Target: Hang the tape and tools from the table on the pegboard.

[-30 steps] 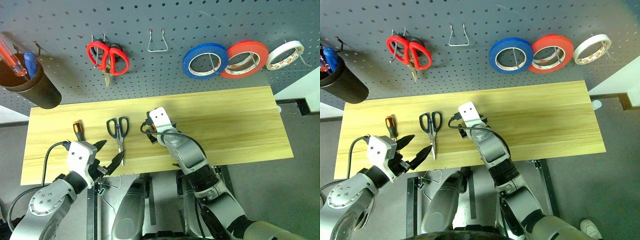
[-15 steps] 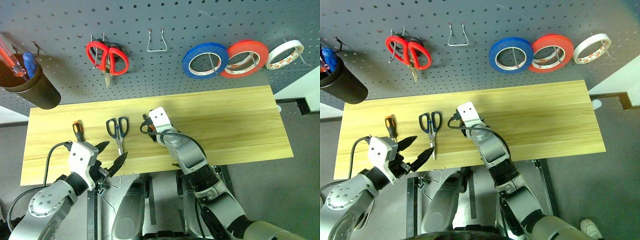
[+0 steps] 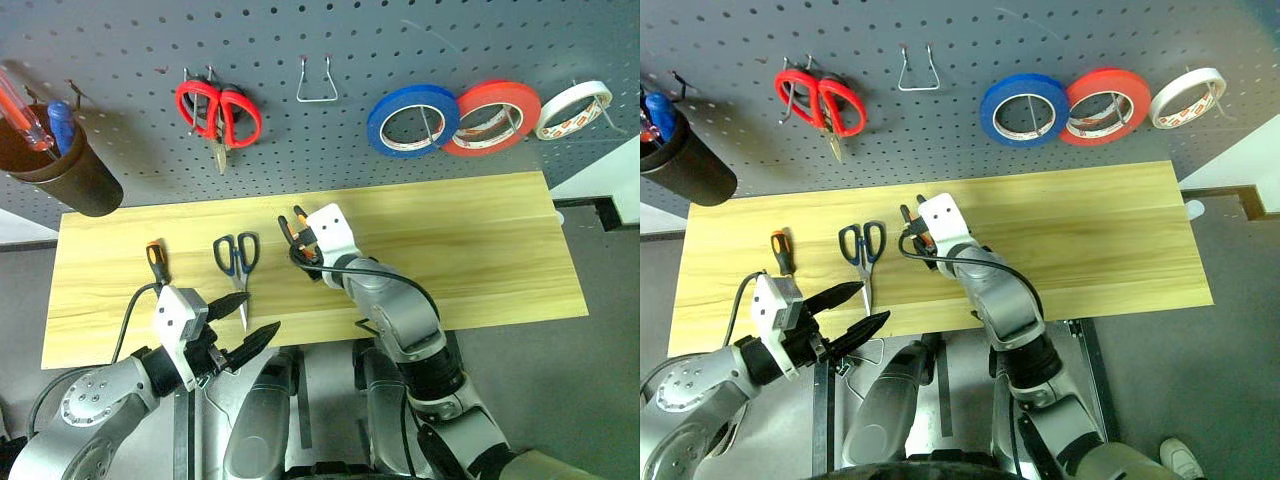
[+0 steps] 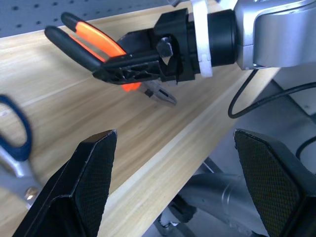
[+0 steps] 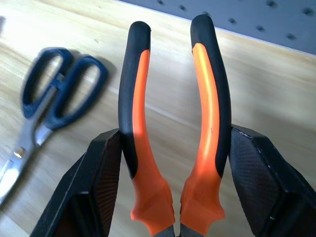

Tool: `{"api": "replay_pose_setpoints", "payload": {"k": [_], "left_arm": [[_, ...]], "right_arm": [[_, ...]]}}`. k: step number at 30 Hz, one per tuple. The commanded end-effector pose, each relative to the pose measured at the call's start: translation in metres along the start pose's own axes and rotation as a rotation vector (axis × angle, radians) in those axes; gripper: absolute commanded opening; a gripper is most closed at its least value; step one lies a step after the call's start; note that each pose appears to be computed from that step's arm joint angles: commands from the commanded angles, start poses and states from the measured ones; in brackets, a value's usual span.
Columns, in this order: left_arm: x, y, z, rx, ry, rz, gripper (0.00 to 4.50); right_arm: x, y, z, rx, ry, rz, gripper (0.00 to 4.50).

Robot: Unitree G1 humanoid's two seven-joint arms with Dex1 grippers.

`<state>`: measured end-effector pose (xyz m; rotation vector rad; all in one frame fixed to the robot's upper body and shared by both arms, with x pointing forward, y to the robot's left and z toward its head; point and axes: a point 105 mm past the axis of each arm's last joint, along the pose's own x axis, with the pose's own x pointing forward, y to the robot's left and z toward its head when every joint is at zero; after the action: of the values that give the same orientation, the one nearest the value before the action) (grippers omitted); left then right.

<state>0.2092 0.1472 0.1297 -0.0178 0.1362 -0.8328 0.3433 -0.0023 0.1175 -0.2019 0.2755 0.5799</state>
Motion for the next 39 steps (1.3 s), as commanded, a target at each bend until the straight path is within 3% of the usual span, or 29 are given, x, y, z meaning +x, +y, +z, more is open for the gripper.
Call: {"api": "replay_pose_setpoints", "payload": {"k": [1, 7, 13, 22, 30, 39], "left_arm": [[0.002, -0.009, 0.001, -0.012, -0.014, -0.084, 3.96], [-0.001, -0.001, 0.004, 0.010, -0.037, -0.122, 3.96], [-0.018, 0.031, 0.018, 0.096, -0.104, 0.030, 3.96], [-0.014, 0.034, 0.025, 0.115, -0.135, -0.053, 3.96], [-0.001, 0.028, 0.052, 0.153, -0.307, -0.135, 3.96], [-0.003, 0.043, 0.065, 0.232, -0.458, -0.023, 3.96]], "right_arm": [[-0.016, 0.006, 0.018, -0.014, -0.103, 0.072, 2.85], [-0.046, -0.007, 0.013, -0.052, -0.152, 0.133, 2.85], [-0.085, -0.033, 0.022, -0.092, -0.225, 0.115, 2.85], [-0.140, -0.051, 0.074, -0.088, -0.486, 0.109, 2.85], [-0.164, -0.048, 0.091, -0.062, -0.599, 0.161, 2.85], [-0.181, -0.037, 0.113, -0.089, -0.710, 0.254, 2.85]]}}
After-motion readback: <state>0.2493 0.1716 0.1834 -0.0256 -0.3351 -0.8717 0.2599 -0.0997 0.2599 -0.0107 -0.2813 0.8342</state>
